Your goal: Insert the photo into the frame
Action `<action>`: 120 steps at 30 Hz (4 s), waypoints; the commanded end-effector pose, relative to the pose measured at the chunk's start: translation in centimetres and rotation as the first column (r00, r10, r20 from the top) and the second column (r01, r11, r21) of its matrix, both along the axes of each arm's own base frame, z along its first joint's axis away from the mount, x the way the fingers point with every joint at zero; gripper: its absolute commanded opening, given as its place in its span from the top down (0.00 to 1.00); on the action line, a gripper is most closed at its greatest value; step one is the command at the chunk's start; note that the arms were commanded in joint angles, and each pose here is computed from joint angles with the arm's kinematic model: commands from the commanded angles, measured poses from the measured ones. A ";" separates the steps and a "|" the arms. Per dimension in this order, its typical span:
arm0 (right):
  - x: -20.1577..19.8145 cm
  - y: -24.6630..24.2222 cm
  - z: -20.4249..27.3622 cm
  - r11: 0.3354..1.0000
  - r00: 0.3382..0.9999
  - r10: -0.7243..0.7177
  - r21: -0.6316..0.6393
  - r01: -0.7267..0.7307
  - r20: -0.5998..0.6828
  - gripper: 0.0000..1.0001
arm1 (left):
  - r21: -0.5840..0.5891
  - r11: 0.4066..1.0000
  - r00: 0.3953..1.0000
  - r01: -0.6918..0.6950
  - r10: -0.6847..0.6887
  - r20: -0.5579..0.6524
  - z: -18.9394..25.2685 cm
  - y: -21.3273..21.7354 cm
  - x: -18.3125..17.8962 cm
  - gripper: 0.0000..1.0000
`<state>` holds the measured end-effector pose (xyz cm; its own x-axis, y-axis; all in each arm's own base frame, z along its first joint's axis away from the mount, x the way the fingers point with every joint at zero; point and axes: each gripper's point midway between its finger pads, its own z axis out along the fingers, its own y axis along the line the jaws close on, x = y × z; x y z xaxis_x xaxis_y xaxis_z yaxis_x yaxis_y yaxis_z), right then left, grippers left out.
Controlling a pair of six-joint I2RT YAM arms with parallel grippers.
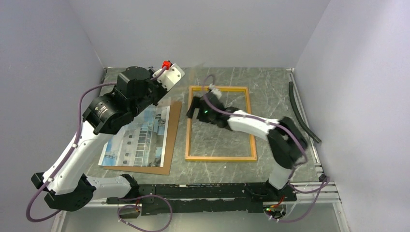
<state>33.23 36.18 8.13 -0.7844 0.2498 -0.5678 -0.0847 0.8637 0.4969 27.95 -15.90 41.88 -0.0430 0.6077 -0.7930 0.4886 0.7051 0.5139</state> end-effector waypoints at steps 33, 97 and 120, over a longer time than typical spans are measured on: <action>-0.7 -7.4 13.3 0.726 0.955 -0.136 0.630 0.277 -0.262 0.09 | -0.359 0.906 0.816 0.223 -0.375 -0.439 -10.4 -9.8 -5.6 0.97; 1.8 -17.4 7.7 0.941 0.936 0.323 0.154 -0.302 -0.142 1.00 | -0.309 0.944 0.650 -0.117 -0.163 -0.742 -23.9 0.8 3.4 0.10; -1.7 -17.4 -1.3 0.944 0.955 0.124 0.328 -0.030 -0.269 0.45 | -0.184 0.980 0.614 0.070 -0.188 -0.766 -36.8 -1.7 4.6 0.39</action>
<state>30.25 18.25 5.30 -0.9582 0.2345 -0.1640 0.0572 0.7184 0.6932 31.99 -16.51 5.97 -0.6659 0.5190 -0.5360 0.7071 0.6681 -0.2315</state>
